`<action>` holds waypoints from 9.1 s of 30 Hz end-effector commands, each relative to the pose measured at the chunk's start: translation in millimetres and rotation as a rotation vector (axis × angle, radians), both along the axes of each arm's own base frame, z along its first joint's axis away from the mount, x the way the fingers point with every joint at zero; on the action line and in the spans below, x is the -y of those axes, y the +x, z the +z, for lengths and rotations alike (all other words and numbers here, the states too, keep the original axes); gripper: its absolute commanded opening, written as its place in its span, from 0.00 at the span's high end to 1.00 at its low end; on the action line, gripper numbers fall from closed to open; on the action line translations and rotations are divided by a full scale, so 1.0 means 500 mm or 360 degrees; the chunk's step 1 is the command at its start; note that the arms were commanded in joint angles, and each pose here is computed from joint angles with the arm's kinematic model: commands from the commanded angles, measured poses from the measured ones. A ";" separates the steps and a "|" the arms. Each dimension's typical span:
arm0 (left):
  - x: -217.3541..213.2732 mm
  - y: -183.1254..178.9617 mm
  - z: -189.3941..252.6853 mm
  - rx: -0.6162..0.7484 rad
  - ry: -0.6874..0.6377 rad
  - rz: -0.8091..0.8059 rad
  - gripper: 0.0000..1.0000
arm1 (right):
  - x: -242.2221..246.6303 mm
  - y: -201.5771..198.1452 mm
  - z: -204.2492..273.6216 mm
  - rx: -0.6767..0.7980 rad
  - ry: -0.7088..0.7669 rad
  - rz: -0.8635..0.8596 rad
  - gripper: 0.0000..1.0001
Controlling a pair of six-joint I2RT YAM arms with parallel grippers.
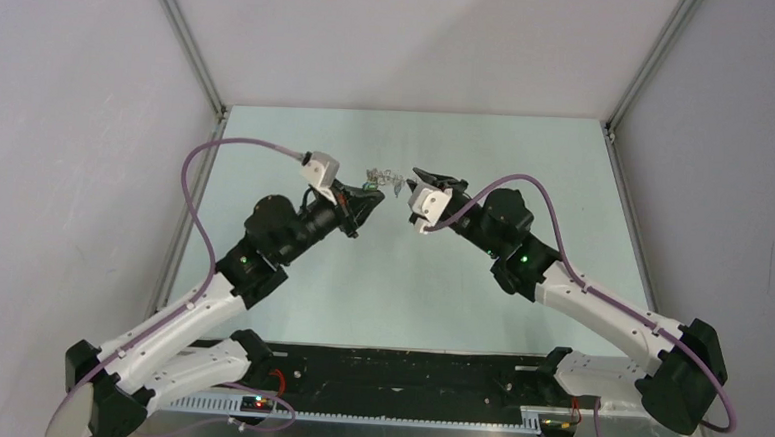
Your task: Remove the keys from the keyring
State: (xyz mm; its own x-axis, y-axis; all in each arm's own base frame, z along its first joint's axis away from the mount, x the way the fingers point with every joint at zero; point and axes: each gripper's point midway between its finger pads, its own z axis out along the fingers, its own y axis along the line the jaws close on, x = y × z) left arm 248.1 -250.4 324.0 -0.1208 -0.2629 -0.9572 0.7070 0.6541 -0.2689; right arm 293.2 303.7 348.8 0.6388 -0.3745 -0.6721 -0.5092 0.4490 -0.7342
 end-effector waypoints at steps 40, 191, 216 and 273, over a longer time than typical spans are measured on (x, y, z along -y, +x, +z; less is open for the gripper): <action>-0.002 -0.029 -0.126 -0.0368 0.1298 -0.0476 1.00 | -0.012 -0.136 -0.122 -0.0653 0.0379 0.0552 0.59; -0.017 -0.043 -0.074 -0.0504 0.1230 -0.0215 1.00 | -0.087 -0.177 -0.125 -0.0640 0.0426 0.0612 0.75; -0.022 -0.045 -0.072 -0.0460 0.1260 -0.0231 1.00 | -0.087 -0.170 -0.136 -0.0701 0.0434 0.0580 0.63; -0.026 -0.086 -0.038 -0.0139 0.1348 -0.0442 1.00 | -0.127 -0.158 -0.095 -0.0755 0.0318 0.0849 0.73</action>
State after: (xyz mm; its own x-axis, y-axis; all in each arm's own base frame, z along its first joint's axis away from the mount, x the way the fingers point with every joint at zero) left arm 205.7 -234.1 277.5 -0.2437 0.6258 -0.7409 0.8681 0.4814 0.1210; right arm 217.8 362.7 288.1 0.3097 0.0423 -0.9499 -0.9379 0.1779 -0.2978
